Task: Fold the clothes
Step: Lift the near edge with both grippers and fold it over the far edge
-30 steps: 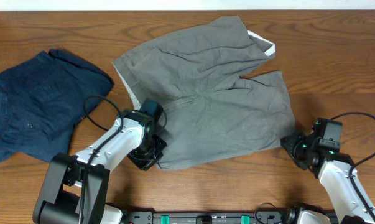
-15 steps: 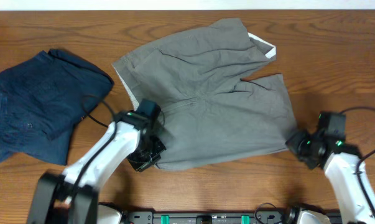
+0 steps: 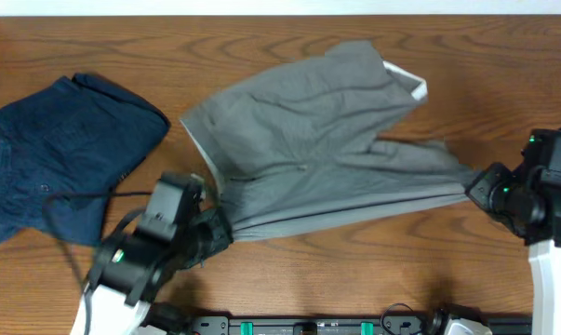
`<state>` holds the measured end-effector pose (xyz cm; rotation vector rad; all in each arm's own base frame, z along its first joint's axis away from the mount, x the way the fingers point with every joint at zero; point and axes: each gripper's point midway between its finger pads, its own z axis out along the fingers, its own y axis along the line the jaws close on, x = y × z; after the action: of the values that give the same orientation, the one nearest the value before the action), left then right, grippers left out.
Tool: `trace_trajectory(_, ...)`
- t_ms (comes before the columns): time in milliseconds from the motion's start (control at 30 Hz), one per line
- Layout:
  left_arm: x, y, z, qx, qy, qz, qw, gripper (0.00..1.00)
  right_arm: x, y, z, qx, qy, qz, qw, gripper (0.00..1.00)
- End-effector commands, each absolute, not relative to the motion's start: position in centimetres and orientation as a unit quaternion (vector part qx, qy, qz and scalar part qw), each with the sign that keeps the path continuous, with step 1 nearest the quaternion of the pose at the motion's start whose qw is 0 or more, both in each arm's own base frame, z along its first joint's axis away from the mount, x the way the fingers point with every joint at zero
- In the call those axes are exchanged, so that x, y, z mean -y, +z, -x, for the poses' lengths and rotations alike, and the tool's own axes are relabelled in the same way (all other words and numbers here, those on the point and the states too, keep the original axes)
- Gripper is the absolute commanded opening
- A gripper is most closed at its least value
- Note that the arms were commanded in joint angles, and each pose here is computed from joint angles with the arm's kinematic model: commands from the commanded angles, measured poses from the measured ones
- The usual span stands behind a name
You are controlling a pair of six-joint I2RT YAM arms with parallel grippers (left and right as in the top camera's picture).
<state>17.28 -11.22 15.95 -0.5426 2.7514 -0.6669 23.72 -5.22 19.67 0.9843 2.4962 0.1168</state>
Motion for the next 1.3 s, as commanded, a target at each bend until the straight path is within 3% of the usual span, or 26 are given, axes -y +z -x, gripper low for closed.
trace_trajectory(0, 9.8, 17.9, -17.6, -0.940, -0.218, 0.183, 0.190, 0.06, 8.8, 24.4, -23.9, -0.888, -0.040, -0.342, 0.305, 0.01)
trace_trajectory(200, 8.1, 20.8, -19.7, -0.933, -0.177, 0.172, 0.262, 0.06, 7.4, 29.7, -26.8, -0.888, 0.001, -0.263, 0.376, 0.01)
trace_trajectory(400, 5.6, 23.1, -24.3, -0.919, -0.104, 0.198, 0.324, 0.06, 5.4, 30.2, -32.0, -0.892, 0.045, -0.199, 0.404, 0.01)
trace_trajectory(667, 3.0, 17.8, -27.7, -0.905, -0.064, 0.346, 0.239, 0.06, 1.5, 26.0, -40.6, -0.907, 0.067, -0.121, 0.398, 0.01)
trace_trajectory(1000, 0.4, 11.5, -34.4, -0.890, -0.030, 0.399, 0.221, 0.06, -3.0, 17.6, -49.8, -0.907, 0.102, -0.106, 0.394, 0.02)
trace_trajectory(1033, 0.3, 10.7, -35.0, -0.889, -0.029, 0.401, 0.219, 0.07, -3.6, 16.7, -50.6, -0.906, 0.108, -0.106, 0.395, 0.15)
trace_trajectory(1067, 0.2, 10.1, -35.5, -0.889, -0.027, 0.402, 0.217, 0.17, -4.2, 15.8, -51.3, -0.905, 0.114, -0.107, 0.395, 0.39)
trace_trajectory(1100, 0.3, 9.2, -35.9, -0.890, -0.025, 0.402, 0.213, 0.47, -4.9, 14.9, -51.9, -0.905, 0.121, -0.102, 0.395, 0.68)
trace_trajectory(1167, 0.2, 8.1, -36.4, -0.892, -0.021, 0.401, 0.207, 0.70, -5.8, 13.7, -52.3, -0.908, 0.131, -0.093, 0.388, 0.99)
trace_trajectory(1267, -0.5, 7.5, -35.9, -0.892, -0.014, 0.409, 0.193, 0.77, -6.2, 12.7, -51.7, -0.916, 0.132, -0.091, 0.369, 0.99)
